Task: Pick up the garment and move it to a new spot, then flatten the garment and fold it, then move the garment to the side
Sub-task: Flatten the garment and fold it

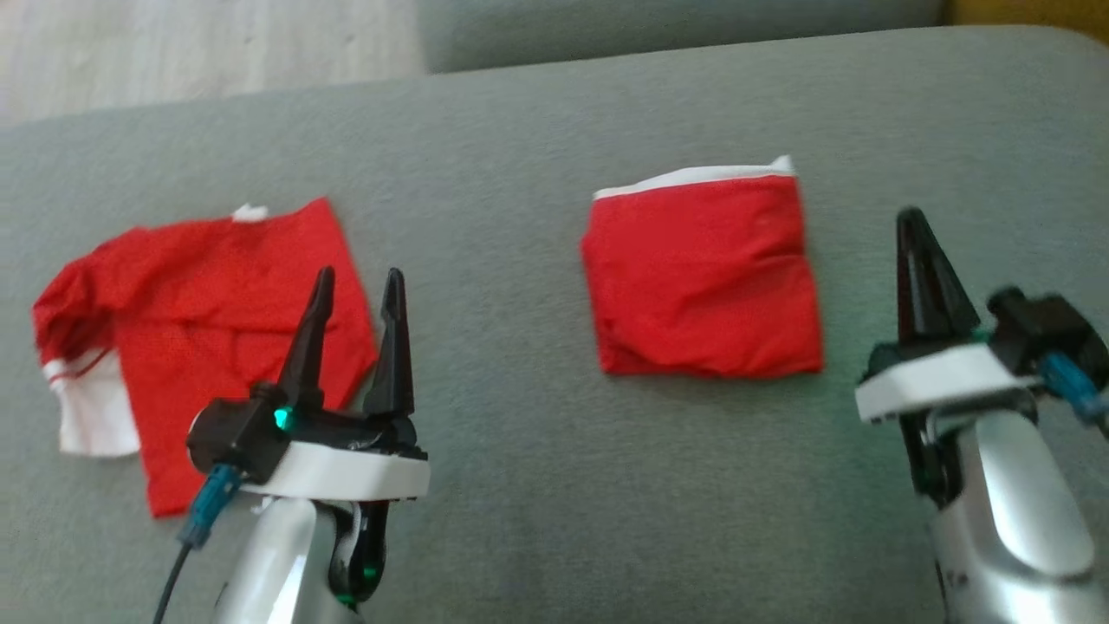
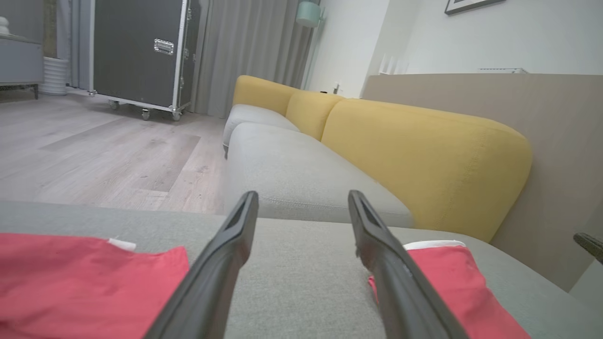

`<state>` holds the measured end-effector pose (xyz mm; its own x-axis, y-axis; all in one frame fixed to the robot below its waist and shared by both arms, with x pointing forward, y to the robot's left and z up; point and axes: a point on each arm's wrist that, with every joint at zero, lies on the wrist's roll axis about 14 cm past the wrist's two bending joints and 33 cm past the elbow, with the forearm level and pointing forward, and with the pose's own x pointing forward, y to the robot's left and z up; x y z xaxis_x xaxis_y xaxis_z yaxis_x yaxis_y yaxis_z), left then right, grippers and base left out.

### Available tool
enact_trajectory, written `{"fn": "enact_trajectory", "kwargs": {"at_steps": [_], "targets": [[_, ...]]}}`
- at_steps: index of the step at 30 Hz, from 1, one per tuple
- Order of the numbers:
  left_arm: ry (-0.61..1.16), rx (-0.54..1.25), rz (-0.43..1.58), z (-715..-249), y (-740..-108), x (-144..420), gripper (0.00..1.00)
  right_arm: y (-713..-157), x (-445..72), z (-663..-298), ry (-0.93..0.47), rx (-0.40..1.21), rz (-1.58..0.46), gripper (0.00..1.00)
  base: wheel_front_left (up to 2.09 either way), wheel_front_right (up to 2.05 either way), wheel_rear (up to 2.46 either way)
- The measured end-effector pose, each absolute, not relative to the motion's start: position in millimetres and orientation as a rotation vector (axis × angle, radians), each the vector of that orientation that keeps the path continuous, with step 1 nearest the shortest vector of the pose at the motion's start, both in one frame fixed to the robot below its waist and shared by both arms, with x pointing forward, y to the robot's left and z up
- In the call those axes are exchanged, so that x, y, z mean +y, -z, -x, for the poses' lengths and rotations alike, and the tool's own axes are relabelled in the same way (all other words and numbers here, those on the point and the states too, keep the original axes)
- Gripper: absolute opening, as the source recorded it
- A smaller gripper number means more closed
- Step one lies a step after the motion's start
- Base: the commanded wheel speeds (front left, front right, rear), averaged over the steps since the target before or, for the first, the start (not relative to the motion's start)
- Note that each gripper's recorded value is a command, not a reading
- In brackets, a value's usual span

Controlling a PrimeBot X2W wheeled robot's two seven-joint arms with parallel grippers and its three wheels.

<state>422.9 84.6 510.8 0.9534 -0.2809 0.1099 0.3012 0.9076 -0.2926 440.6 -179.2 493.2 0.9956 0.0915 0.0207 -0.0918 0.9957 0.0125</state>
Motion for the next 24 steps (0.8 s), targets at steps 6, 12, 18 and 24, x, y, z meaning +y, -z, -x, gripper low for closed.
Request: {"fn": "enact_trajectory", "kwargs": {"at_steps": [6, 12, 18, 24], "targets": [[0.257, -0.047, 0.303, -424, -502, 102, 1.0, -466, -145, -482, -0.18, 0.117, -0.014, 0.0, 0.0, 0.0, 0.0], [0.223, -0.038, 0.3, -425, -497, 115, 1.0, -434, -130, -509, -0.231, 0.252, 0.038, 0.0, 0.0, 0.0, 0.0], [0.176, -0.009, 0.294, -423, -486, 130, 1.0, -382, -136, -517, -0.228, 0.431, 0.087, 0.0, 0.0, 0.0, 0.0], [0.161, -0.017, 0.291, -425, -488, 137, 1.0, -383, -118, -529, -0.27, 0.403, 0.093, 0.0, 0.0, 0.0, 0.0]]}}
